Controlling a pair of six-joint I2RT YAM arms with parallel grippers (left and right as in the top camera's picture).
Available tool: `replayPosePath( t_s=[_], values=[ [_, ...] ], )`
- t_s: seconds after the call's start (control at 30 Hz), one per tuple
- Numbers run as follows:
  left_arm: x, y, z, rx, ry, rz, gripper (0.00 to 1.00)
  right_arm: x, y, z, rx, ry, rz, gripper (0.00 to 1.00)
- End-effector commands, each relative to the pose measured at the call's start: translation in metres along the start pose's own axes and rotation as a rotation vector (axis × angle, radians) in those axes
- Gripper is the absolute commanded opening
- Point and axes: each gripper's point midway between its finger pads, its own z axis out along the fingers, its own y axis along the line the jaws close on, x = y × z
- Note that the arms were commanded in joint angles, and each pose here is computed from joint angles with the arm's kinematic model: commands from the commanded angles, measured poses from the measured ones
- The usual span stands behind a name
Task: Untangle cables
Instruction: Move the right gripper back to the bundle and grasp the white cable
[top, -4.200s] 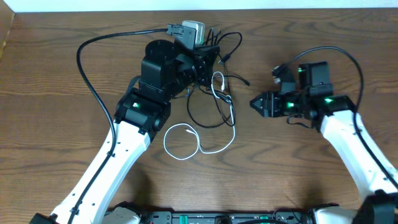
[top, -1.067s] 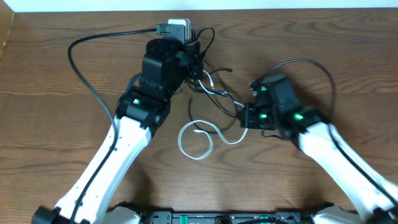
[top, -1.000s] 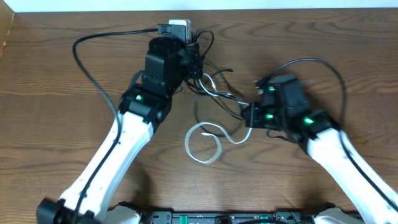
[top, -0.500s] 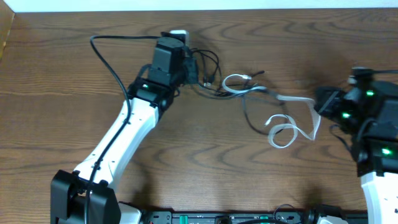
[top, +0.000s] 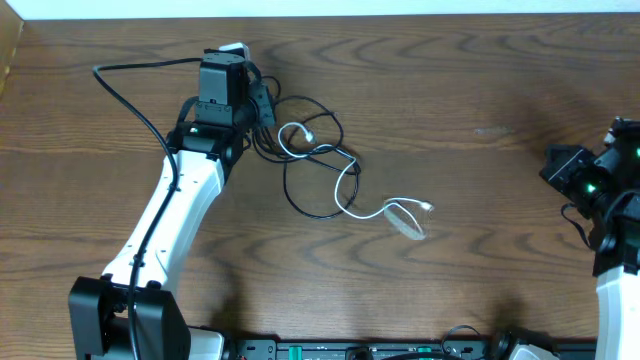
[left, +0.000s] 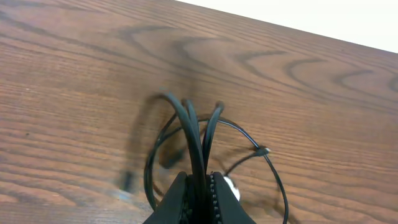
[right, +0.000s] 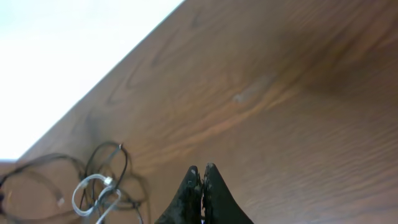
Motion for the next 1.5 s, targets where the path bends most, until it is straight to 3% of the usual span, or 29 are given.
replayPosePath(
  t_s=[0.0, 0.27, 0.57, 0.93, 1.13, 1.47],
  values=[
    [0.000, -0.011, -0.001, 0.029, -0.003, 0.027, 0.08, 0.019, 0.011, 0.014, -0.073, 0.102, -0.074, 0.12],
    [0.008, -0.037, -0.002, 0.077, 0.006, 0.065, 0.08, 0.083, 0.035, 0.061, -0.102, 0.354, -0.125, 0.36],
    [0.017, -0.060, -0.005, 0.119, 0.018, 0.100, 0.08, 0.158, 0.086, 0.099, -0.147, 0.511, -0.241, 0.36],
    [0.014, -0.081, -0.018, 0.165, -0.011, 0.125, 0.08, 0.234, 0.130, 0.130, -0.165, 0.605, -0.190, 0.34],
    [0.014, -0.088, -0.023, 0.206, -0.007, 0.127, 0.08, 0.254, 0.144, 0.139, -0.170, 0.608, -0.146, 0.34],
    [0.017, -0.093, -0.025, 0.238, 0.005, 0.128, 0.08, 0.251, 0.149, 0.143, -0.168, 0.561, -0.149, 0.36]
  ],
)
